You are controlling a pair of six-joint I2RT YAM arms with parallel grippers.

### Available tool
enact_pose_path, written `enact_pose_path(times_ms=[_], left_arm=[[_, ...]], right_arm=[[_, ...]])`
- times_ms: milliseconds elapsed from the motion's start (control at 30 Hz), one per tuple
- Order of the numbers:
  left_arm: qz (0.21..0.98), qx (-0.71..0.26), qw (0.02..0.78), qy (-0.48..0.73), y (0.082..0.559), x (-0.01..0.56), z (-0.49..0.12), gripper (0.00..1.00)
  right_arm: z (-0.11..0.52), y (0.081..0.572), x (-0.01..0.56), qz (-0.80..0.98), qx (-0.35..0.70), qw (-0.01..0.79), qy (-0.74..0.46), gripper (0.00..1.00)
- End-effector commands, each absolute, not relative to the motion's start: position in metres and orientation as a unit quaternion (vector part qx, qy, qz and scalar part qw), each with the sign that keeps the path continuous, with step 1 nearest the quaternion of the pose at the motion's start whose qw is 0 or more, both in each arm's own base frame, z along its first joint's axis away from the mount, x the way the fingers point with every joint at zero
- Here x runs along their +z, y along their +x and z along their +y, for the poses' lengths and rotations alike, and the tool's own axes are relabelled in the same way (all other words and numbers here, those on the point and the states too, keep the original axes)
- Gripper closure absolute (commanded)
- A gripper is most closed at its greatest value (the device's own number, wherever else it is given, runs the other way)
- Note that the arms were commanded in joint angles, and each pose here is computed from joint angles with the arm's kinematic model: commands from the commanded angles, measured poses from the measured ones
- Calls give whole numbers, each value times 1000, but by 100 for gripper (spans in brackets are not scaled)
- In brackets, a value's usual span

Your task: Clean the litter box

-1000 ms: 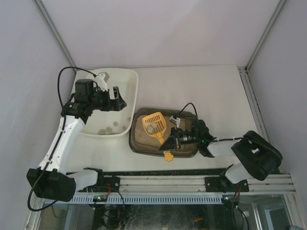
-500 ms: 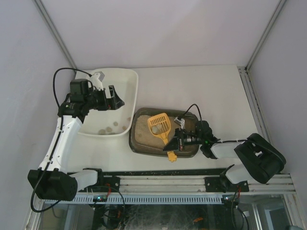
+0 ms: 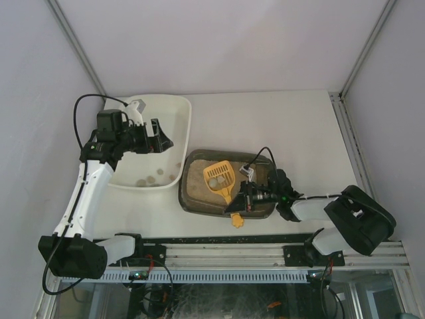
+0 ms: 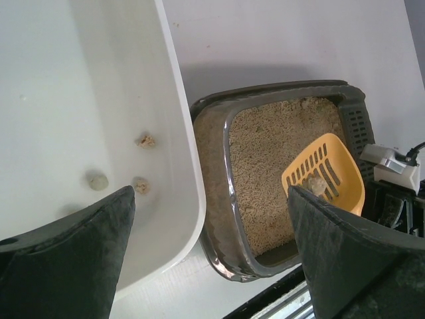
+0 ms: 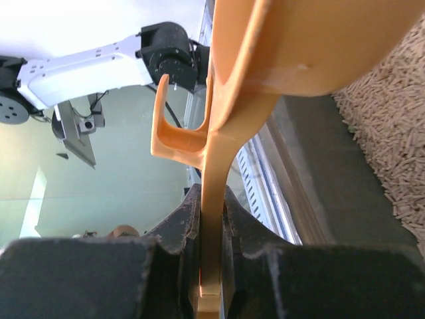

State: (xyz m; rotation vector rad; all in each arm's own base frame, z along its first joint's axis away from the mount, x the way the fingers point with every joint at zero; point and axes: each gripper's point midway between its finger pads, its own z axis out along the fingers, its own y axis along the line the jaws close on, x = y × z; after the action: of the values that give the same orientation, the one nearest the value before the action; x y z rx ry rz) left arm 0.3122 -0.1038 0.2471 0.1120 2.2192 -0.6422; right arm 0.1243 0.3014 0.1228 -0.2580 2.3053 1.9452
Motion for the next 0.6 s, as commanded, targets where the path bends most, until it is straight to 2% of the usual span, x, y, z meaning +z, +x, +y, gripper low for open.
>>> enact_pose_path(times_ms=[0,67,167,300,433,567], left_arm=[[865,-267,418,71,306,258,-108,0],[866,-265,418,71,307,258,-108,0],[865,-267,418,73,306,258,-108,0],[865,-269,417,75,305,258,-109,0],[865,-272,415,79,305,259,-111,0],[866,-271,412,78,305,257,-111,0]], right_arm=[[313,123,140,746,646,94,-131,100],[315,116,140,749,641,85,-140,100],[293,142,133,752,645,109,-77,100],[314,121,135,760,630,85,-132,100],[284,154,140,745,653,121,-62,100],[307,133,146,754,636,105,-127,100]])
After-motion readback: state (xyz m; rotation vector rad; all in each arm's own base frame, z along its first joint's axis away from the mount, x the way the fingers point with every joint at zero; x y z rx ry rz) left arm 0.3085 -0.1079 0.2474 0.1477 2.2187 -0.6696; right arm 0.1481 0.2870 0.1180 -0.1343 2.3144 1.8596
